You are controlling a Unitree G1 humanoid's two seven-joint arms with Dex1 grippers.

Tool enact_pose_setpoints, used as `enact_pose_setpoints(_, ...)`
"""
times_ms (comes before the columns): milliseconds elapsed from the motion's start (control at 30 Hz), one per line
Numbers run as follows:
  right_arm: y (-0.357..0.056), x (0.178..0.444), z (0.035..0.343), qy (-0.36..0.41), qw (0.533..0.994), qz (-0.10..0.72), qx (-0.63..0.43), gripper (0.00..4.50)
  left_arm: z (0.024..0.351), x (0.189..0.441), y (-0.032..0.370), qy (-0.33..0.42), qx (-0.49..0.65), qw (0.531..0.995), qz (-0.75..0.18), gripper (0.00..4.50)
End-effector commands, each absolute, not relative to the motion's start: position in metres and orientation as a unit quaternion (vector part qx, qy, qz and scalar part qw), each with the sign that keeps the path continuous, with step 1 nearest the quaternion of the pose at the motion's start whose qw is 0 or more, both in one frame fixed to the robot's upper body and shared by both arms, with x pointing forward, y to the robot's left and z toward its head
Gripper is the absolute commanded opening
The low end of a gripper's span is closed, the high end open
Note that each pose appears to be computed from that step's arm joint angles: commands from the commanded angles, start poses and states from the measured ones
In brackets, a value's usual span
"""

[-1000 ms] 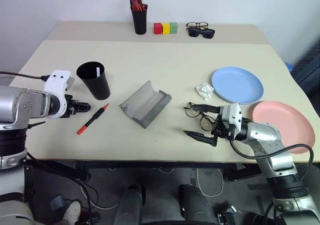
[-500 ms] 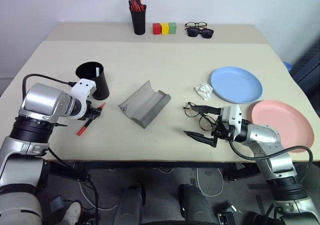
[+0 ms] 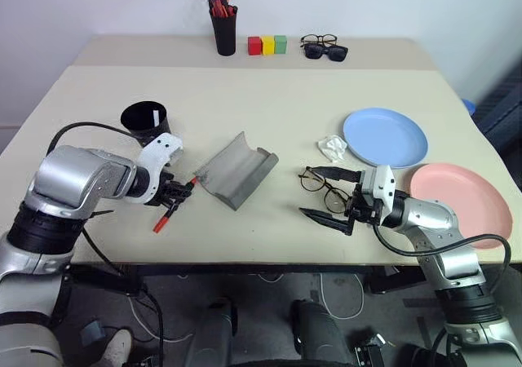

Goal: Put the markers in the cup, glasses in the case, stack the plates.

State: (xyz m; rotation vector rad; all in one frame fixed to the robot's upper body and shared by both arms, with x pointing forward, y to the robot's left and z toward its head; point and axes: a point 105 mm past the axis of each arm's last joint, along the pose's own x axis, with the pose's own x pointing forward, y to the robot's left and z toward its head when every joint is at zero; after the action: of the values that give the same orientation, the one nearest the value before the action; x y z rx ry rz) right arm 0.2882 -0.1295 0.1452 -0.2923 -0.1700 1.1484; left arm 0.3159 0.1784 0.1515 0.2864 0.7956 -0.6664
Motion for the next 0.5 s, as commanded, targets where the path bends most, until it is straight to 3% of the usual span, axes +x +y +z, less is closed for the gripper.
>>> enact_pose_setpoints(33,-0.132,0.290,0.162,-0.112,0.829,0.530,-0.142,4.50,0.197,0.325,0.158,0.237,0.163,0.893,-0.348,0.01)
enact_pose_setpoints(100,-0.134,0.292,0.167,-0.122,0.833,0.522,-0.135,4.50,0.241,0.339,0.147,0.078,0.178,0.925,-0.326,0.01)
enact_pose_setpoints(200,-0.135,0.294,0.176,-0.144,0.839,0.510,-0.122,4.50,0.281,0.347,0.151,-0.055,0.172,0.947,-0.267,0.01)
enact_pose_setpoints(367,-0.140,0.295,0.199,-0.195,0.842,0.499,-0.062,4.50,0.335,0.361,0.192,-0.238,0.144,0.958,-0.077,0.01)
enact_pose_setpoints(500,-0.138,0.299,0.222,-0.227,0.841,0.491,-0.008,4.50,0.330,0.379,0.219,-0.251,0.185,0.950,0.033,0.01)
